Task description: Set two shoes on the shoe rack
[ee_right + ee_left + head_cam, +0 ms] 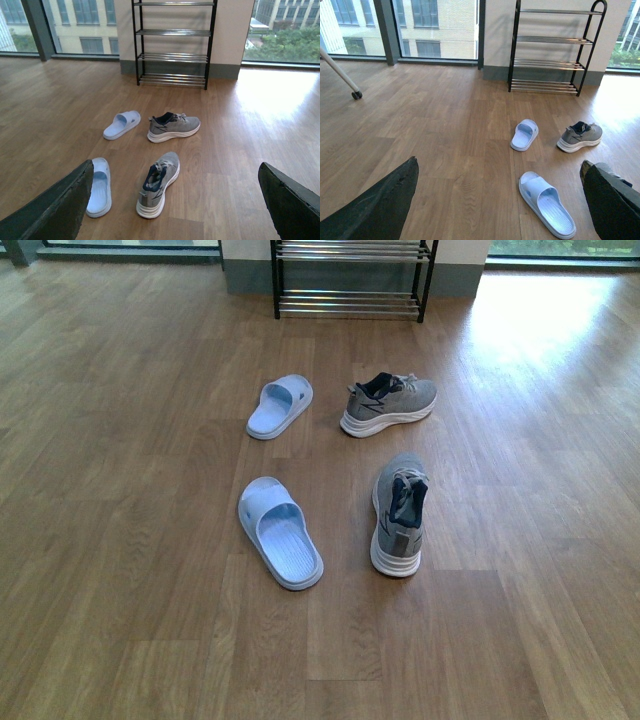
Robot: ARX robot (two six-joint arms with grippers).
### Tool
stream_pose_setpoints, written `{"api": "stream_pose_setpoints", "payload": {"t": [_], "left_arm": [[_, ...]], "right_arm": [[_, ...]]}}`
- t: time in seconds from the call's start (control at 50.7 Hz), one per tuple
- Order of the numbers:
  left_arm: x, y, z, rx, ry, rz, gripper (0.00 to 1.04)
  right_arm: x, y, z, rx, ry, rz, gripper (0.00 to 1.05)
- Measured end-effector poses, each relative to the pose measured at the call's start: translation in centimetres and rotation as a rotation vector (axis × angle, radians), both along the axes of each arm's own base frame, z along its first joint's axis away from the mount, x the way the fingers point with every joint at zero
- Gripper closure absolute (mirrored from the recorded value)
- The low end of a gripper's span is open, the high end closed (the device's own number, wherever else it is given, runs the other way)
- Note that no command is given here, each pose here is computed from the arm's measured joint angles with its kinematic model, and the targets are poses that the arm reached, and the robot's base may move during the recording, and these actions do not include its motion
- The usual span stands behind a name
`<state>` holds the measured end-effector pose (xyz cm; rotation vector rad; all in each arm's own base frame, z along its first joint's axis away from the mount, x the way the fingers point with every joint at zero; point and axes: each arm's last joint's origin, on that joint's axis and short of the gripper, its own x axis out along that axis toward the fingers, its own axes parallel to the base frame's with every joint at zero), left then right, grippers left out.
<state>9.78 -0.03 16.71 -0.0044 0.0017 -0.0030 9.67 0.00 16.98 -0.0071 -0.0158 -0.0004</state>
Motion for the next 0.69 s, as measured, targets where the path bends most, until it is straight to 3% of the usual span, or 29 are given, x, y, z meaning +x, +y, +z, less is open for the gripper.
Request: {"api": "stream_pose_setpoints", "payload": {"t": [0.691], "left_arm": [[0.0,0.0,0.0,0.0,0.0,0.0,0.09]], "right_arm": [[0.0,0.0,0.0,0.0,0.0,-0.001,0.09]]}}
